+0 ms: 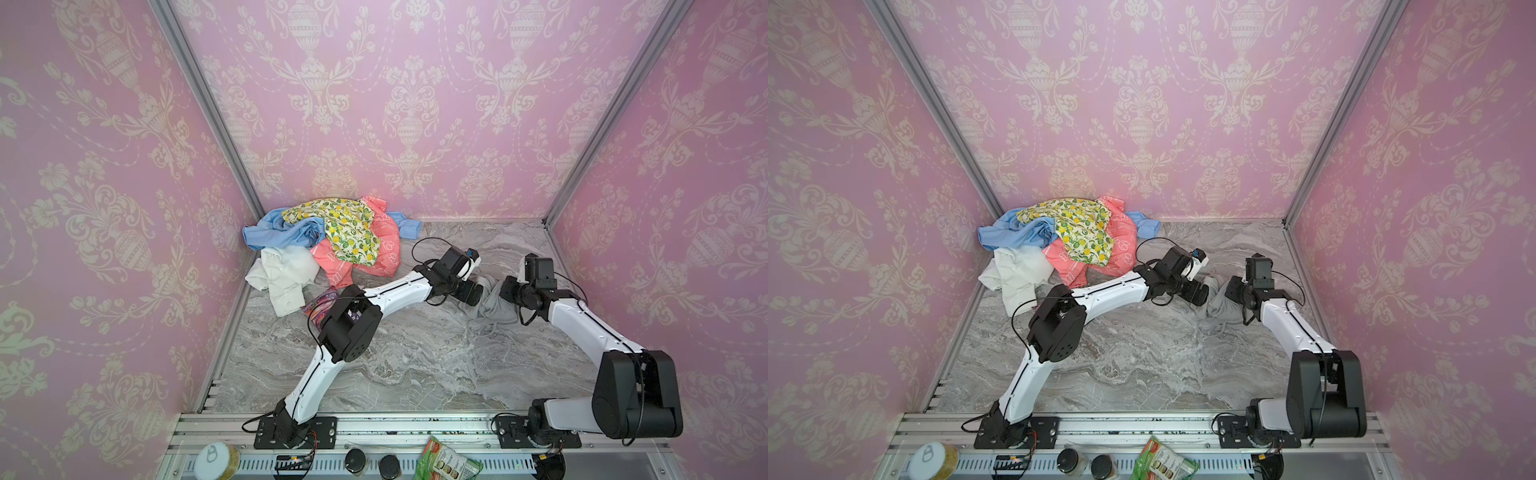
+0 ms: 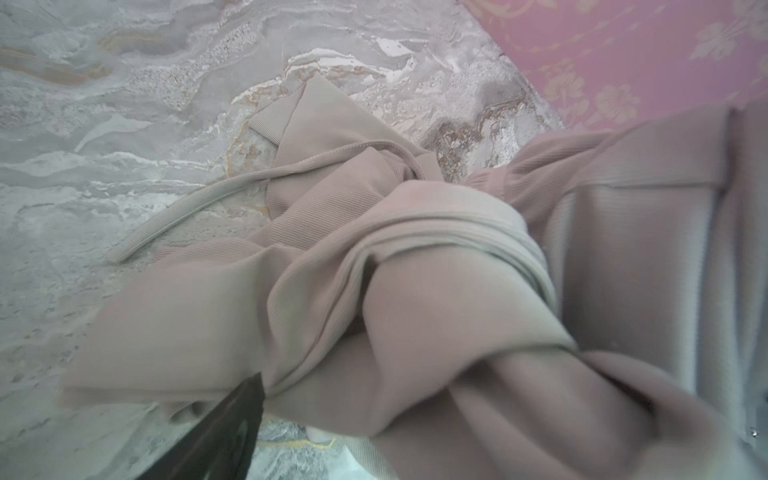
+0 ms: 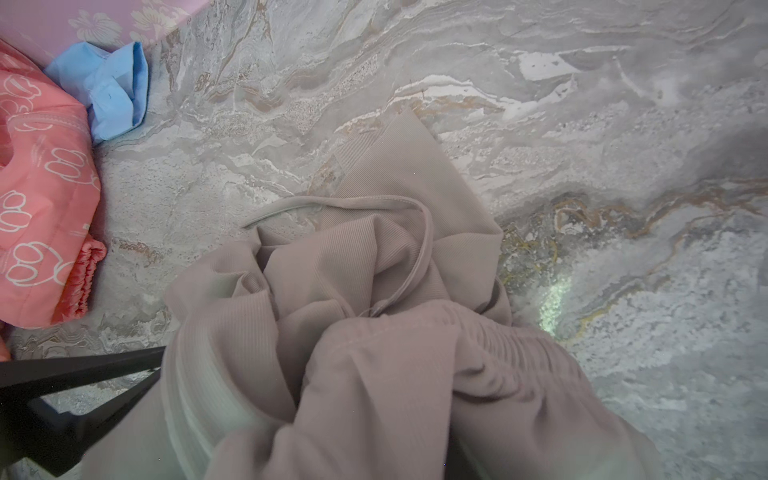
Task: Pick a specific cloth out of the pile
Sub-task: 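Lower the sweatpants onto the open table with both grippers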
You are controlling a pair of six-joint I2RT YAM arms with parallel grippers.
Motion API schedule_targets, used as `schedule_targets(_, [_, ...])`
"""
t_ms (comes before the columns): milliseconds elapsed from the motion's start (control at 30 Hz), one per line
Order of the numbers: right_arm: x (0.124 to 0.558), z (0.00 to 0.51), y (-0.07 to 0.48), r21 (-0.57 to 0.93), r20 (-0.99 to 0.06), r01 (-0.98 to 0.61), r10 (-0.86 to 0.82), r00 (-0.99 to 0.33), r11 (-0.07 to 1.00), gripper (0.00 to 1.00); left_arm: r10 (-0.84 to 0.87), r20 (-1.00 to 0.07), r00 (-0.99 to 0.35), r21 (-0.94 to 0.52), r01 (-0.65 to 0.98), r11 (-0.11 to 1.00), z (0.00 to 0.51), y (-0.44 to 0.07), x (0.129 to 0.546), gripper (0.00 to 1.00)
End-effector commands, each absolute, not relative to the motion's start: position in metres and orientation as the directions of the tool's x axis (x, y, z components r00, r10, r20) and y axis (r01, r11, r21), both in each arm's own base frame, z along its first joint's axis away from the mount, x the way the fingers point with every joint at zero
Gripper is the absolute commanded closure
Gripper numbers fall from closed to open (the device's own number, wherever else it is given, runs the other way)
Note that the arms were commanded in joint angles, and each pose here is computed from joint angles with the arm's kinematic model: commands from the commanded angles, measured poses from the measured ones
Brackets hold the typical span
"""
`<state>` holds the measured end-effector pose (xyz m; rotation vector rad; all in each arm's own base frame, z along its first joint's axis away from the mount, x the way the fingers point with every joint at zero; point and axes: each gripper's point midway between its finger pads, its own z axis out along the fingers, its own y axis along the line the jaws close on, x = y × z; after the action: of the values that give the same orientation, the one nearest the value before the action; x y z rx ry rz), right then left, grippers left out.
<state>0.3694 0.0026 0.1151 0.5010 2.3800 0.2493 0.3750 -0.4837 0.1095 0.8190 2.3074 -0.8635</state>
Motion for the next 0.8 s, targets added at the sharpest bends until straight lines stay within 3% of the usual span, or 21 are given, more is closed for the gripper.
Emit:
schedule_targets(0, [0.374,0.148,0.004,0.319,-0.635,0.243,0.397,-0.663,0.916,0.74,0.344,-0.683,-0.645,-0.425,0.733,0.531,0.136,-0.483,0.361,0.05])
schedule_targets(333, [0.388,0.168,0.006,0.330,-0.646,0.227,0.395,-0.654,0.916,0.74,0.421,-0.610,-0.672,-0.448,0.730,0.516,0.117,-0.461,0.343,0.05])
schedule_targets(767, [0.396,0.170,0.039,0.313,-0.637,0.147,0.322,-0.700,0.938,0.71,0.172,-0.702,-0.691,-0.565,0.687,0.457,0.185,-0.408,0.342,0.07])
